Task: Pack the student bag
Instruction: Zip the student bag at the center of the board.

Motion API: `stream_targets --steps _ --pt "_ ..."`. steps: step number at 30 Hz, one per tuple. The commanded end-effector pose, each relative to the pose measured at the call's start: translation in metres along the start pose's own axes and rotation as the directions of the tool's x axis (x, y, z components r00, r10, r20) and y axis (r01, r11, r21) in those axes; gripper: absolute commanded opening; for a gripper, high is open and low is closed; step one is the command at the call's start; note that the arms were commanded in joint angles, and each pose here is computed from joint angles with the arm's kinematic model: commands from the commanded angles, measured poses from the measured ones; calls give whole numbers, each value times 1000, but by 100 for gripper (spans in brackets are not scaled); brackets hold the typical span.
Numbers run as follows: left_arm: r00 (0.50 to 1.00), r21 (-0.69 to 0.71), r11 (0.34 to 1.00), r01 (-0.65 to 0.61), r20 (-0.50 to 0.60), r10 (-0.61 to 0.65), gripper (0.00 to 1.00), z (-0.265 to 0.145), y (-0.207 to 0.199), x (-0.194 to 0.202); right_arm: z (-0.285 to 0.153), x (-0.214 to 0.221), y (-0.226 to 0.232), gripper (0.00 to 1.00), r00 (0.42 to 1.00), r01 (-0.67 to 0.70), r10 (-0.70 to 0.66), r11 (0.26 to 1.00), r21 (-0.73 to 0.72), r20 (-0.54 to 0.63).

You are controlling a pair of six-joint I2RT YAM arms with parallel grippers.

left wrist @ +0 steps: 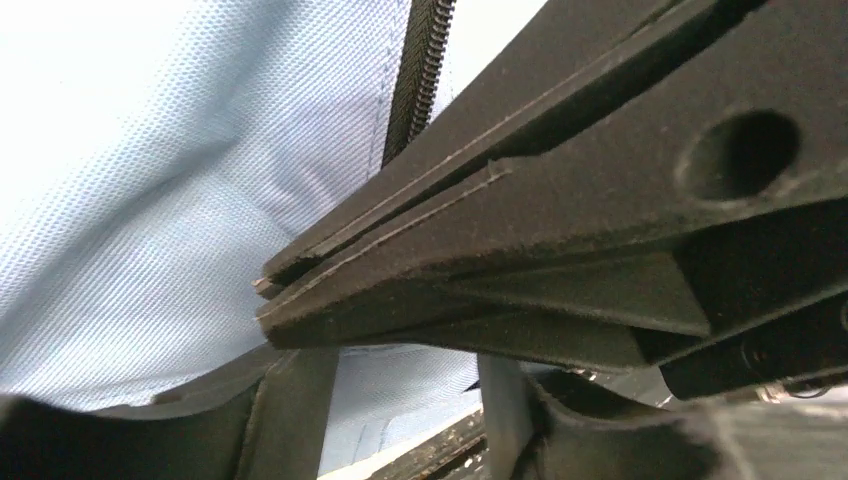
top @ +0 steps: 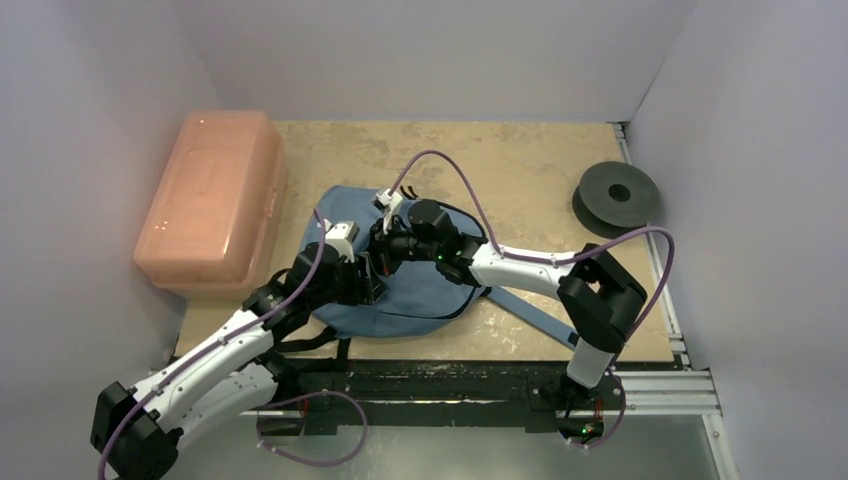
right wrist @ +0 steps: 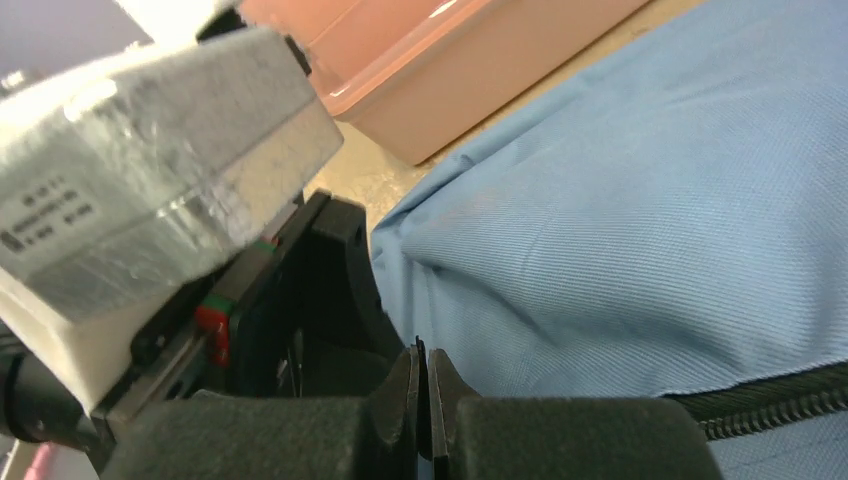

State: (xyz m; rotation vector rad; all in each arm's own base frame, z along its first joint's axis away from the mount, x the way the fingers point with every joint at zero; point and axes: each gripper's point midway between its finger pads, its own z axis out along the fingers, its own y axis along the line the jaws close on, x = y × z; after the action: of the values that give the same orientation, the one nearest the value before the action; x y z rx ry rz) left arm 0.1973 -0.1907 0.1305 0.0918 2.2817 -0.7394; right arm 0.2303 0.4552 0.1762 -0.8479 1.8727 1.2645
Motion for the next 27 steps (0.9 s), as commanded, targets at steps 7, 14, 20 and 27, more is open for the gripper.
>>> stream_targets --steps 7,14,20,27 --pt "999 -79 997 18 -30 -21 0 32 22 15 -14 -60 13 0 977 -151 150 989 -8 148" --pt "995 -119 991 53 -78 -63 0 27 45 51 -37 -136 -46 0 937 -203 178 978 56 300" --pt "997 -136 989 55 -43 -62 0 16 54 56 -38 -174 -140 0 913 -246 172 955 163 370" --pt "998 -99 994 51 -31 -54 0 13 47 51 -22 -170 -224 0 931 -254 159 928 271 328"
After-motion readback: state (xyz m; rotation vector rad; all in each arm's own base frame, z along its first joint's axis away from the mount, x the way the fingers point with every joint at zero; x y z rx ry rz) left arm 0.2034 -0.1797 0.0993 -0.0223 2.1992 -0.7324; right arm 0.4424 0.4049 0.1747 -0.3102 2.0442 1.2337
